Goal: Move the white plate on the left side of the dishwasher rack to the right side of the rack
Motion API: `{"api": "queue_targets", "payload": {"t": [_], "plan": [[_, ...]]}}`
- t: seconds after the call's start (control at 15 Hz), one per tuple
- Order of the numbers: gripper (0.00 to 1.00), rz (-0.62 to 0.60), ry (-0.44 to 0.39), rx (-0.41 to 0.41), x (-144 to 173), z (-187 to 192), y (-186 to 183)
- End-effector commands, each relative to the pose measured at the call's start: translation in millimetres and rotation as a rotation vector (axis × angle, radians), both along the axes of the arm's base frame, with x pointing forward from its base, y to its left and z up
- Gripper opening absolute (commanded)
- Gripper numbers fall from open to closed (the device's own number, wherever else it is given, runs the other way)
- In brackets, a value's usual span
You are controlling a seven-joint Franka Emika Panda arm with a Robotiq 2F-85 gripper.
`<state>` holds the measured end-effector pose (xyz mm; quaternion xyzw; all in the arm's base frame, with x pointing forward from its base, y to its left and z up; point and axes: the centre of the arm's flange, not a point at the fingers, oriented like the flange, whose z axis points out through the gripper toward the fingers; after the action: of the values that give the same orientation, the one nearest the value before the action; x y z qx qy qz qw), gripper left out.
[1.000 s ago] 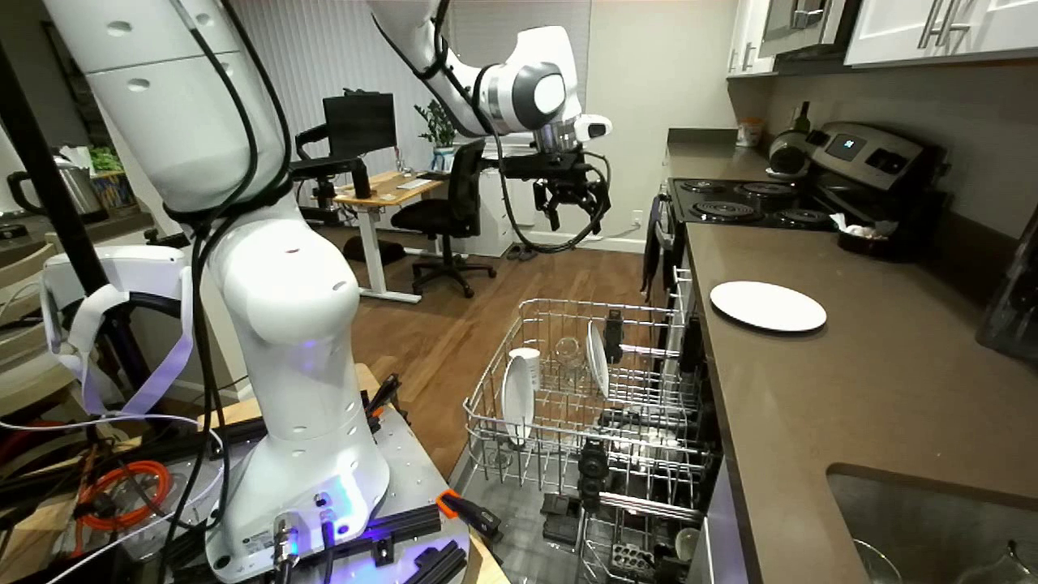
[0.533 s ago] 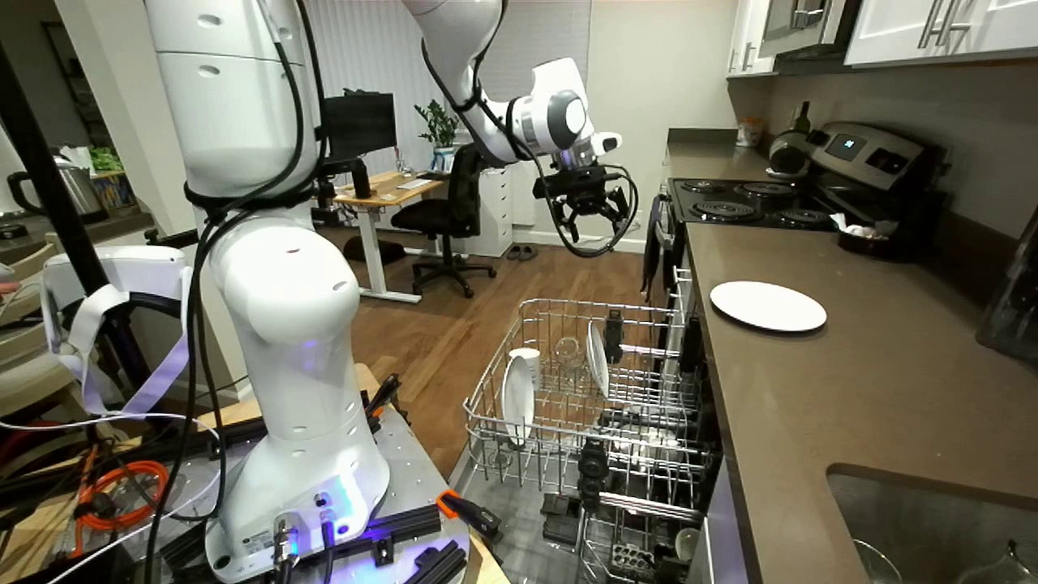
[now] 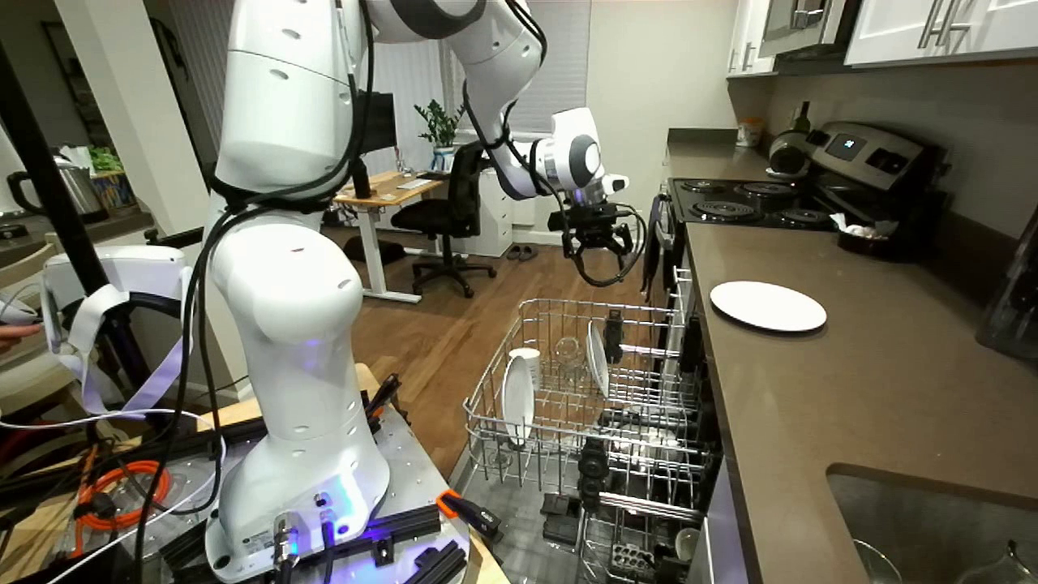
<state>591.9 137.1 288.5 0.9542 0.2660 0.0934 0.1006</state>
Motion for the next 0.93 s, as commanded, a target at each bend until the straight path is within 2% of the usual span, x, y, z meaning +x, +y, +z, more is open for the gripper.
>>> {"api": "queue_targets", "payload": {"t": [0.0,0.4,0.53,0.87], "plan": [[1.00,0.028,0.044,-0.028,19.8,-32.8,4.1],[1.00,0.071,0.118,-0.024,27.4,-81.9,16.1],[1.00,0.043,0.101,-0.019,15.4,-80.0,14.6],[1.00,0.067,0.107,-0.017,11.4,-89.4,25.6]]}}
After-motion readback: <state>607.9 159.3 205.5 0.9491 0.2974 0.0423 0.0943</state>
